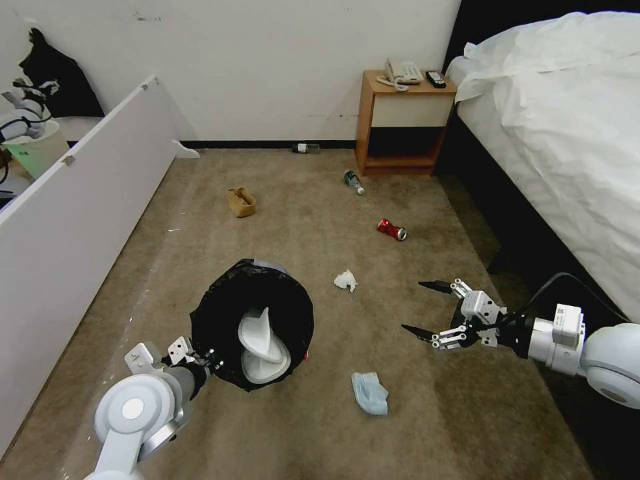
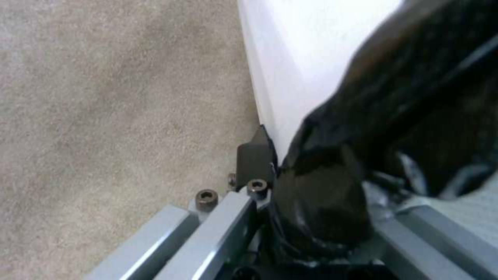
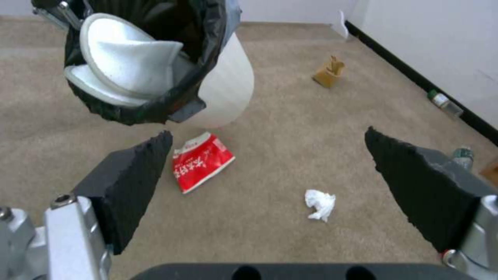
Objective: Pick up the trash bin and place the garbage on the floor into it.
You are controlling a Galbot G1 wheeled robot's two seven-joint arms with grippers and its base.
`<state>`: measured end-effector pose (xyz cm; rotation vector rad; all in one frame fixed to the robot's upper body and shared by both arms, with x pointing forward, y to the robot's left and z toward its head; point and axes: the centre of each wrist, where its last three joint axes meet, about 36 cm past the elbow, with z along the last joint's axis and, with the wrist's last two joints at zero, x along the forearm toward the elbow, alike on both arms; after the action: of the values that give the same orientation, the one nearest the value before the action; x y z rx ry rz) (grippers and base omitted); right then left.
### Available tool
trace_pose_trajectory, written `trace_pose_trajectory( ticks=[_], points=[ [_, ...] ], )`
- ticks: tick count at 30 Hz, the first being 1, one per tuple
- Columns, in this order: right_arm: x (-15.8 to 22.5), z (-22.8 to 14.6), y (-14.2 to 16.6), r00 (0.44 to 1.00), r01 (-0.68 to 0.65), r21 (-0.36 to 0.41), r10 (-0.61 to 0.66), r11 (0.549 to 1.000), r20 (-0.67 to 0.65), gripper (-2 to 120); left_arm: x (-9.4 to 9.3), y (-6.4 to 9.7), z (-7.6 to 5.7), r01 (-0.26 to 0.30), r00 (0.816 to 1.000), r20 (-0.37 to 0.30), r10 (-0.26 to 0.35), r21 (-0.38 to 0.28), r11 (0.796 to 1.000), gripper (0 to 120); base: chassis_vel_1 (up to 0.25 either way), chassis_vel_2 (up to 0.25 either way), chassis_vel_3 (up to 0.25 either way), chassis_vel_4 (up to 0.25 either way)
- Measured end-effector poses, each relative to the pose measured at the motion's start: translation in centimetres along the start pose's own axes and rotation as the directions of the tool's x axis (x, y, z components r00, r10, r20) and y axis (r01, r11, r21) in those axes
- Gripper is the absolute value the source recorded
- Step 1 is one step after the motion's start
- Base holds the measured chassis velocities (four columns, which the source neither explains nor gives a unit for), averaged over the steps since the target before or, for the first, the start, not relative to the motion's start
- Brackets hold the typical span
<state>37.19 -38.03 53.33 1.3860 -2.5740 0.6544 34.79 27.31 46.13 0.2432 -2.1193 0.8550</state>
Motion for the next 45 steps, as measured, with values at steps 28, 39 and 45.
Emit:
trace_pose_trajectory(
  ticks=[28, 39, 45],
  points=[
    [0.4, 0.2, 0.2, 1.000, -0.001, 0.002, 0.001, 1.000, 0.006, 97, -0.2, -0.3, 0.8, -0.003, 1.000, 0.004, 0.003, -0.024, 1.000, 0, 0.004, -0.006, -0.007, 0.005],
    [0.6, 0.6, 0.5, 1.000, 0.008, -0.011, -0.008, 1.000, -0.002, 97, -0.7, -0.4, 1.1, -0.006, 1.000, 0.000, 0.006, -0.037, 0.999, 0, 0.000, 0.000, 0.000, 0.000],
    [0.2, 1.1, 0.6, 0.999, 0.027, -0.020, -0.027, 0.999, -0.017, 97, -0.9, -0.4, 1.1, 0.001, 1.000, 0.008, 0.000, -0.046, 0.999, 0, 0.000, 0.000, 0.000, 0.000]
  ],
)
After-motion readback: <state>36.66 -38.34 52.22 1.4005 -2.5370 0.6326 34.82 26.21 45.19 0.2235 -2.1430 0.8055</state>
